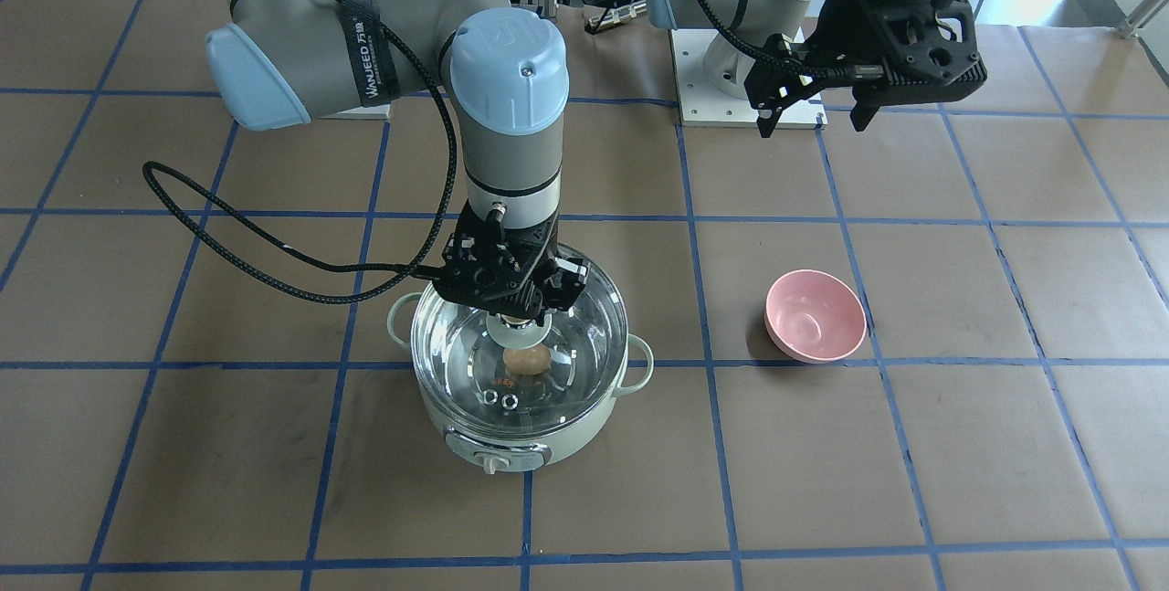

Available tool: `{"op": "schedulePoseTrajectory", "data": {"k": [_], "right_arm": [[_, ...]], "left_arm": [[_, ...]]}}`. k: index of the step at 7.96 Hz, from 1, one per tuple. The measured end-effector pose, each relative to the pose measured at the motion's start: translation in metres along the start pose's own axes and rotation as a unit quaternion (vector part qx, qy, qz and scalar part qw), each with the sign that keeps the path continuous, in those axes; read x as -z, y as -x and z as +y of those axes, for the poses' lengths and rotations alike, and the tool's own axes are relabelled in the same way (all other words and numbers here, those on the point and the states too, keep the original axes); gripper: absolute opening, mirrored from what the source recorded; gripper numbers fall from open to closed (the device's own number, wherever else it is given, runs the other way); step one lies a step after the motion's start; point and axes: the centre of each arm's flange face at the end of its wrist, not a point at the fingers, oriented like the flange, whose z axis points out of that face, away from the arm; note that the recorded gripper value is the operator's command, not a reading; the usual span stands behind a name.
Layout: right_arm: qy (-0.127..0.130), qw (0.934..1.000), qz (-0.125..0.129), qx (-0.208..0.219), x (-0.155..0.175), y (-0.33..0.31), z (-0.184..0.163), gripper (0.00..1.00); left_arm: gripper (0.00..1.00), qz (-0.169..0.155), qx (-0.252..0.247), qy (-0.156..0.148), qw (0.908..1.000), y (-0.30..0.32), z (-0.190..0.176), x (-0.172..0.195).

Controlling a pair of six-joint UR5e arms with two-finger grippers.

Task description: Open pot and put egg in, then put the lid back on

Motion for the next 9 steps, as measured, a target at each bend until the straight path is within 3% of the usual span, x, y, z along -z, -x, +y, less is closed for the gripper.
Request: {"op": "schedulePoseTrajectory", "data": {"k": [2,6,8,9], "right_arm": [[0.000,1.0000,0.000,0.000,0.000,0.000,0.000,0.73],[-0.011,0.9999,-0.006,0.001,0.007,-0.004,-0.007,0.85],[-0.016,0.9990,-0.002,0.041,0.028,-0.037,-0.032,0.88],[-0.007,0.9978,0.004,0.065,0.047,-0.071,-0.045,0.97]], "left_arm": [[1.00,0.000,0.000,0.000,1.0000,0.000,0.000,0.000],[1.00,0.001,0.000,0.000,1.0000,0.000,0.000,0.000],[1.00,0.001,0.000,0.000,1.0000,0.000,0.000,0.000],[1.00,0.001,0.000,0.000,1.0000,0.000,0.000,0.000]]}}
